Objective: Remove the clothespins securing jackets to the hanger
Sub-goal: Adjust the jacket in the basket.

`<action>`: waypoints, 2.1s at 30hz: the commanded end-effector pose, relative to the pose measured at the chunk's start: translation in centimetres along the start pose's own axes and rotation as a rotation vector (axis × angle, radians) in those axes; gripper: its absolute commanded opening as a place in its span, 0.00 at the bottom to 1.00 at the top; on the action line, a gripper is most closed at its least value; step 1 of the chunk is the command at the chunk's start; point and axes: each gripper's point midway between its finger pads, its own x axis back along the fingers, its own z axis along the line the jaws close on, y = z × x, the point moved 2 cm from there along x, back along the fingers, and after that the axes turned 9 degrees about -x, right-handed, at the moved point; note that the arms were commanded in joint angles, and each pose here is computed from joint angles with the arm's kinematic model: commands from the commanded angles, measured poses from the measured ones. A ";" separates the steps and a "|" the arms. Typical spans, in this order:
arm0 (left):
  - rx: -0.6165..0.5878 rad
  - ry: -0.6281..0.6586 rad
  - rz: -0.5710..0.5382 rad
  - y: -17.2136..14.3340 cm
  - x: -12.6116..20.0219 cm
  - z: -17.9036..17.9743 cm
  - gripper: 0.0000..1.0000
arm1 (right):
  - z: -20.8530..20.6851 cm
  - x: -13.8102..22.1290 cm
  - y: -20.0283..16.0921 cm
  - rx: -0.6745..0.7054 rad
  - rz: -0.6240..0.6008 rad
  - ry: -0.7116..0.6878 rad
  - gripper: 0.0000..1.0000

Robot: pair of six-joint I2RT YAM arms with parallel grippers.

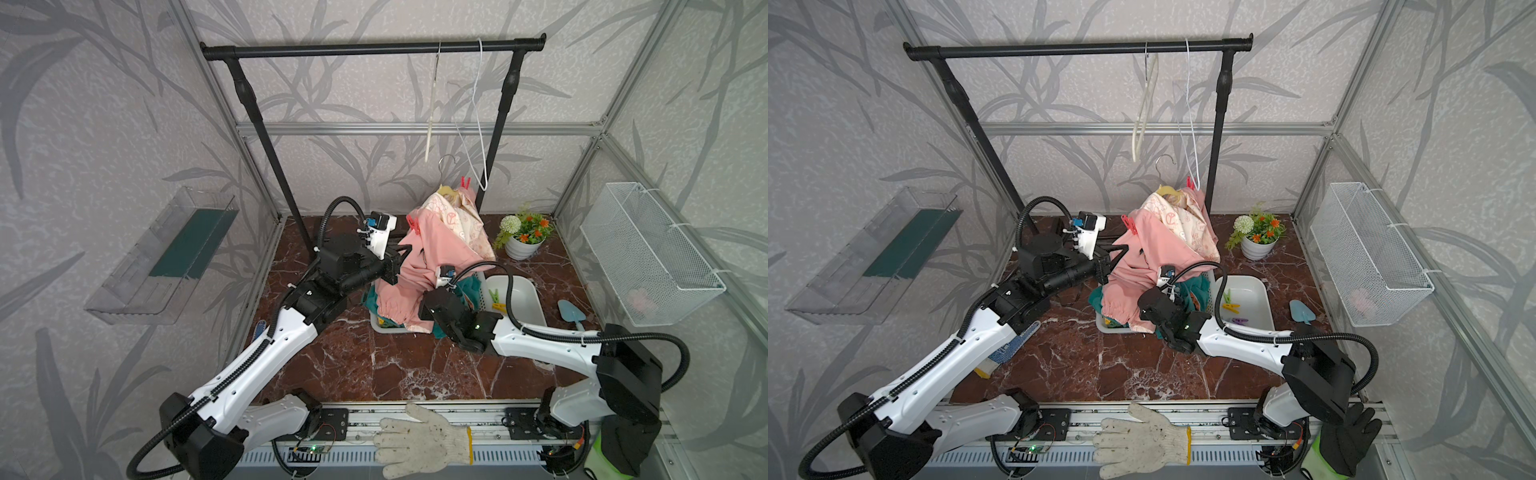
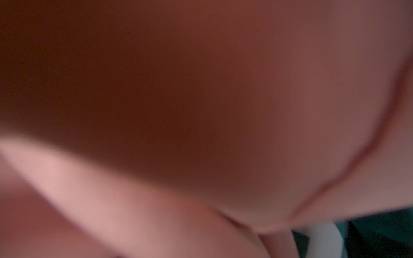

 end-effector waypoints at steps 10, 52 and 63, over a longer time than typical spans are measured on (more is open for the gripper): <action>-0.073 0.075 -0.168 0.8 1.7 0.0 0.00 | -6.0 -0.4 -3.3 0.025 0.114 -0.167 0.21; -0.181 0.218 -0.103 -4.0 1.3 0.9 0.00 | -7.8 7.3 1.4 0.281 0.181 0.126 0.94; -0.239 0.233 -0.077 -4.8 1.4 0.5 0.00 | -9.0 10.5 4.9 0.183 0.085 0.237 0.94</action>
